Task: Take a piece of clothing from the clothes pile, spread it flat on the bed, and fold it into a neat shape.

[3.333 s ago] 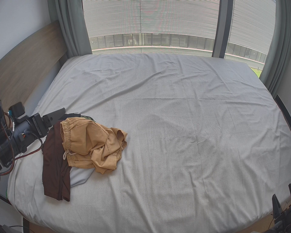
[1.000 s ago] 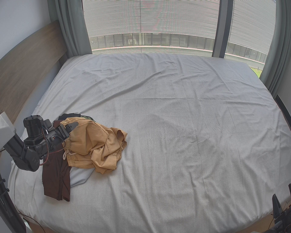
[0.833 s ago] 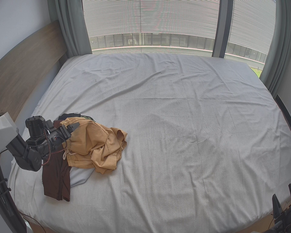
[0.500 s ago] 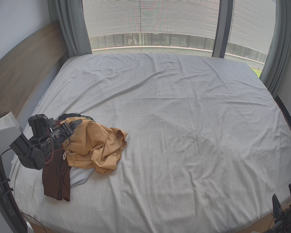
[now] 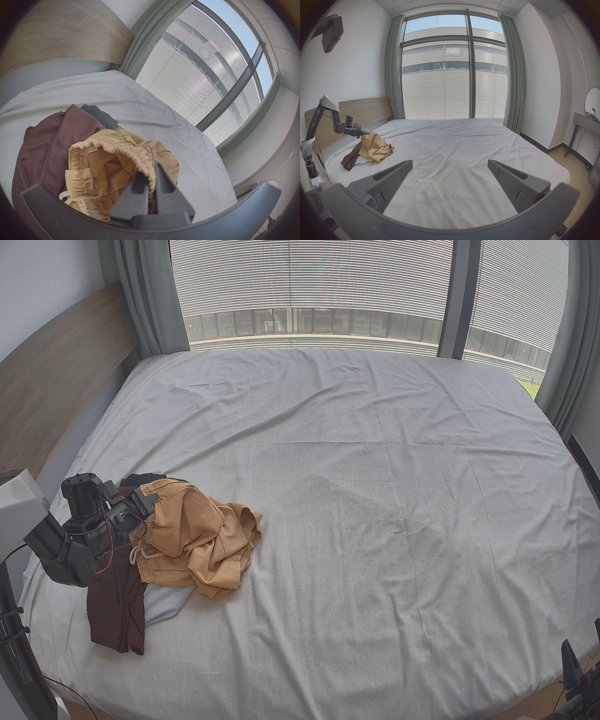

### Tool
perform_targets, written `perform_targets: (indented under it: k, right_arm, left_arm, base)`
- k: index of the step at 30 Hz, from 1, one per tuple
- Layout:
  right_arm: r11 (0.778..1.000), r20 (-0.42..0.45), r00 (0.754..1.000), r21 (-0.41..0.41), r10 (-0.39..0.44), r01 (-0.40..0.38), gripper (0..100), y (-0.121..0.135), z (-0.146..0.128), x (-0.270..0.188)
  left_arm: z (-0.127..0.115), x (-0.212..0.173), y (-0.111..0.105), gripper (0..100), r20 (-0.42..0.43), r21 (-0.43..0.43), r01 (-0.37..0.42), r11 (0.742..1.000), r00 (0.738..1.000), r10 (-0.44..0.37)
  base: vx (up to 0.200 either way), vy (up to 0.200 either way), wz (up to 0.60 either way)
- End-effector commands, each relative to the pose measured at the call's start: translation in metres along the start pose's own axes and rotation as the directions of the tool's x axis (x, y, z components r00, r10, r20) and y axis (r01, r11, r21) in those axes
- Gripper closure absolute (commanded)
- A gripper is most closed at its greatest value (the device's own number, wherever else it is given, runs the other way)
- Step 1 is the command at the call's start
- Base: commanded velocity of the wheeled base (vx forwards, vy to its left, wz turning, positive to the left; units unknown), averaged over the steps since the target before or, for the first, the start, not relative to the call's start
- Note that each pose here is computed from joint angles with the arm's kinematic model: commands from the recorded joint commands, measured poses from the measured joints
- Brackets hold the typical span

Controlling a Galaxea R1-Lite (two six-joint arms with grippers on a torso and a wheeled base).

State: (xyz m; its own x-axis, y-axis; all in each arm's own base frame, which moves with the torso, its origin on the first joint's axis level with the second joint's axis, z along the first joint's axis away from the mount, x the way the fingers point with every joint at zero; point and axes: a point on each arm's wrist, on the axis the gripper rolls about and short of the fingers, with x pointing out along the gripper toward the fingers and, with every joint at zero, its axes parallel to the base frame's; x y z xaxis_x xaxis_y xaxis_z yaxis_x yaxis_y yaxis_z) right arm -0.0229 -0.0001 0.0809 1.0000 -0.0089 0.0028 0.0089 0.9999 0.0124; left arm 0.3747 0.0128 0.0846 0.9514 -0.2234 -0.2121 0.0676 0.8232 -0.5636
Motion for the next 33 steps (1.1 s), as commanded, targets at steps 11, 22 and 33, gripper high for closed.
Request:
perform_targets:
  k: [11, 22, 33]
  right_arm:
    - [1.000, -0.001, 1.000, -0.002, -0.002, 0.002, 0, 0.000, -0.005, 0.000]
    - [1.000, -0.001, 1.000, -0.002, 0.000, 0.000, 0, 0.000, -0.005, 0.000]
    - [1.000, -0.003, 1.000, 0.000, -0.002, 0.002, 0, 0.000, -0.005, 0.000]
  left_arm:
    - [0.009, -0.022, -0.064, 100, 0.084, -0.013, 0.198, 0.980, 0.977, -0.196]
    - [0.012, -0.048, -0.110, 100, 0.093, 0.030, 0.323, 0.946, 0.941, -0.324]
    - [-0.002, -0.063, -0.138, 100, 0.027, 0.049, 0.417, 0.908, 0.908, -0.418]
  base:
    - [0.000, 0.000, 0.00]
    - [0.000, 0.000, 0.00]
    - [0.000, 0.000, 0.00]
